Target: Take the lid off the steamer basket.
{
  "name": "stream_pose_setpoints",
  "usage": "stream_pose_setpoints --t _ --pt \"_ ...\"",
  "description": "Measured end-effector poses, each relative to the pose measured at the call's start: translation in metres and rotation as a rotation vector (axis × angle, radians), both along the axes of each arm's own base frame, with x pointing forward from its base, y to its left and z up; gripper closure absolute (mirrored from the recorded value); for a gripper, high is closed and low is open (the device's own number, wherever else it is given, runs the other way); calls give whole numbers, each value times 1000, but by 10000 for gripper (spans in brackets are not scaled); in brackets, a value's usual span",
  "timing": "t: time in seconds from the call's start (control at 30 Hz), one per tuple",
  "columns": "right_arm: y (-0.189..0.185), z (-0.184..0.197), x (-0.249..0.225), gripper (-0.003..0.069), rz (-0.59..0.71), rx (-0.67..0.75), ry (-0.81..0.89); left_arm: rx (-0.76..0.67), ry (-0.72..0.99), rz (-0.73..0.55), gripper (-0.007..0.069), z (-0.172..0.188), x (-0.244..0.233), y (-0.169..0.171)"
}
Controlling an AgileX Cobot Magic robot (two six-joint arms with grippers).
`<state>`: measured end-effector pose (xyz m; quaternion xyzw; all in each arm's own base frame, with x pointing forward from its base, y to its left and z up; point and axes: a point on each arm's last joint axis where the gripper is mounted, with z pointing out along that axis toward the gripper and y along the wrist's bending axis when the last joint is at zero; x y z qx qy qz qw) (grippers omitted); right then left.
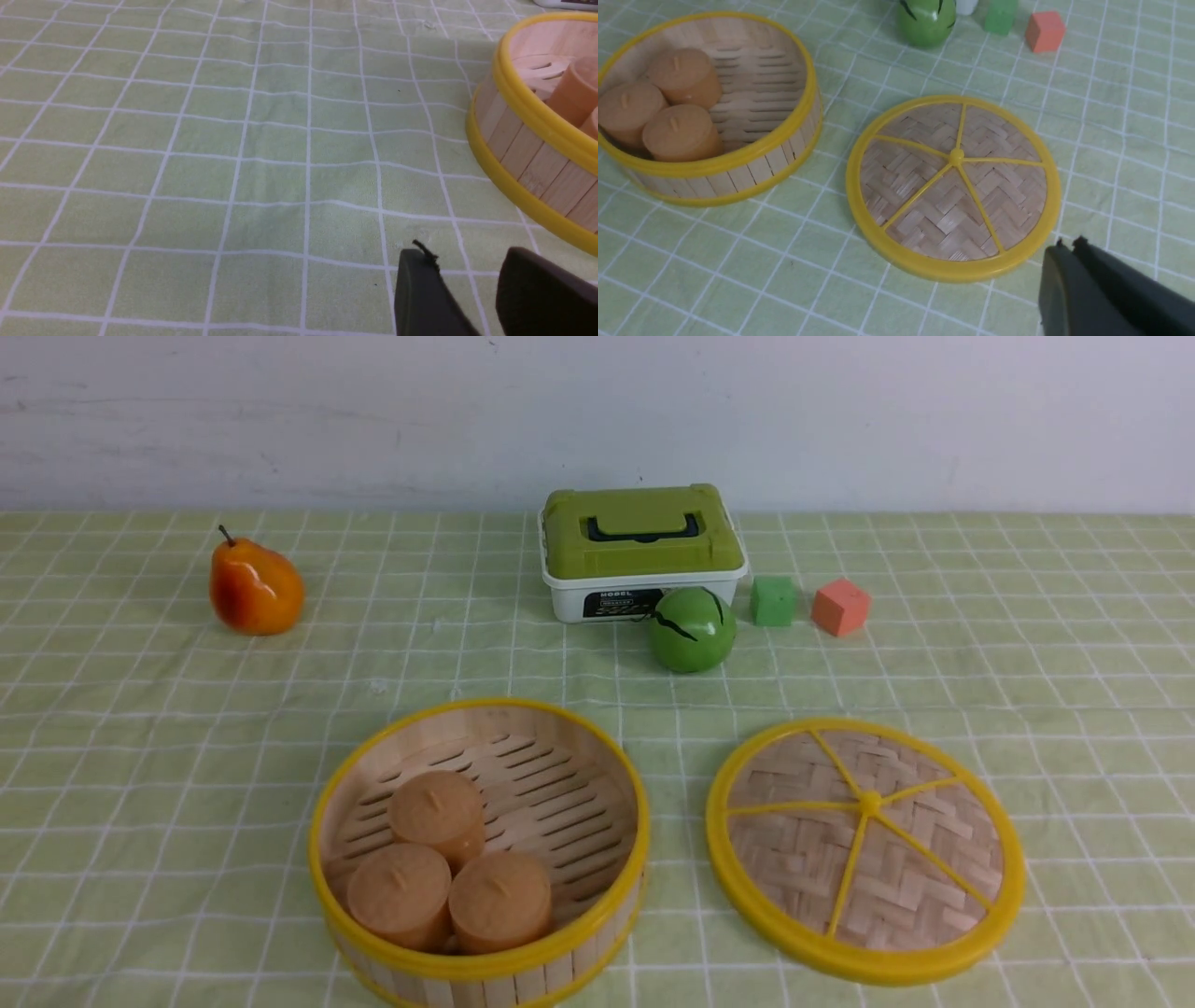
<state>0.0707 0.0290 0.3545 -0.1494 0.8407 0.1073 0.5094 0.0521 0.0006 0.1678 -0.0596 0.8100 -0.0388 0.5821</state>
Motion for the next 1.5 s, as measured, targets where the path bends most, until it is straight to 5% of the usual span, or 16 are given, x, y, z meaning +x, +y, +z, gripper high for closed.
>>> stream_pose_setpoints --t 0.3,0.47,0.73,1.07,1.5 --pt "-21 -14 -49 676 -31 -62 -84 0 0 0 386 0 0 0" --pt "-23 -32 -48 672 -61 -34 -298 0 0 0 386 0 0 0" --pt "-16 -122 -22 668 -108 135 -501 0 0 0 386 0 0 0" --pt "-31 -166 -14 664 -426 119 -358 0 0 0 386 0 0 0" --pt "-33 -181 -18 648 -467 81 -189 0 0 0 386 0 0 0"
